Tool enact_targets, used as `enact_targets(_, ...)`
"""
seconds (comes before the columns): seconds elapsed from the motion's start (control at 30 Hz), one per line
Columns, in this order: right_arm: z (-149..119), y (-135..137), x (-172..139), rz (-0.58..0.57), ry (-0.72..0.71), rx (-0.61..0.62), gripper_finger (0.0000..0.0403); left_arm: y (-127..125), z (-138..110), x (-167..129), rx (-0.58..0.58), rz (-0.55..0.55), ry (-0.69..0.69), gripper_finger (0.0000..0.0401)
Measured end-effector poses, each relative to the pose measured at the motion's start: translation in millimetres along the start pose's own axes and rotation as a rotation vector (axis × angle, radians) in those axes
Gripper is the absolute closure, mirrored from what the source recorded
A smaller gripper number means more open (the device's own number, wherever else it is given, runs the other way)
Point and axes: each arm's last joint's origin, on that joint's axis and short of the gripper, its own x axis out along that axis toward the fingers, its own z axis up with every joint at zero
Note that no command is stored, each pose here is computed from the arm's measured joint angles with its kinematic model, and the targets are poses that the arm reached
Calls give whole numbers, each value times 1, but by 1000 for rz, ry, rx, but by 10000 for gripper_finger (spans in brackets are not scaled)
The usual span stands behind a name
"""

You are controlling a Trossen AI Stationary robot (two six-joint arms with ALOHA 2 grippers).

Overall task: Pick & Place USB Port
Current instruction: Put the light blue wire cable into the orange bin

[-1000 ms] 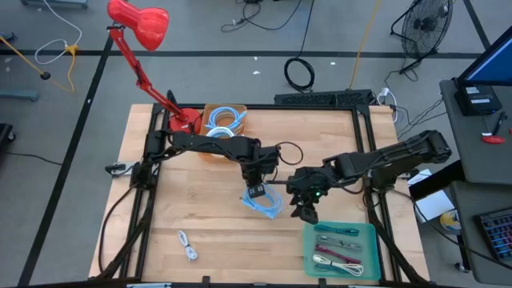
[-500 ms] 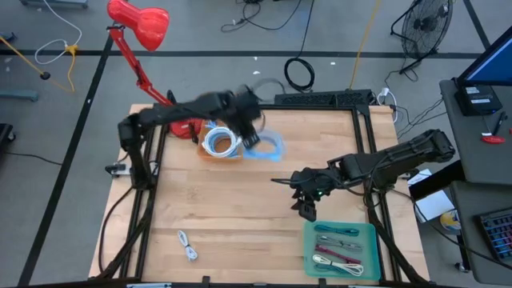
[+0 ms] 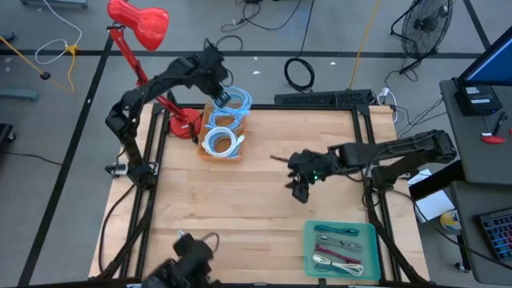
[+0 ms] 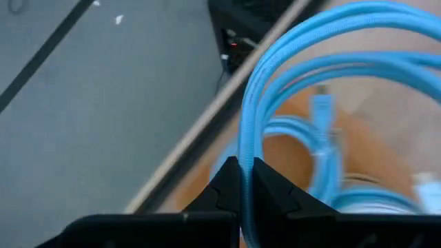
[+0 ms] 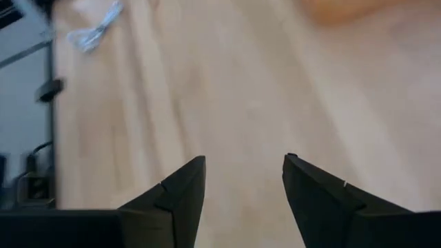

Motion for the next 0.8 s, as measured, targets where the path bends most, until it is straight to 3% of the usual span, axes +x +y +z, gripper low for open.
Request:
enact_targets(0.2, 20, -29, -18, -59, -122, -22, 227, 28, -5, 14, 16, 17, 35, 388)
enact_targets(0.37, 34, -54, -40, -100, -247, -33, 229, 28, 0, 40, 24, 1, 38, 388)
enact_targets(0.53, 40, -76, -64, -149, -322, -52, 231, 15, -2, 66, 78, -29, 124, 388)
enact_targets(0.67, 42, -91, -79, -163, -367, -20, 234, 16, -3, 67, 90, 5, 139, 388)
enact_targets(0.8, 43, -104, -88, -195, -388, -5, 234, 33, -10, 66, 53, 27, 180, 388)
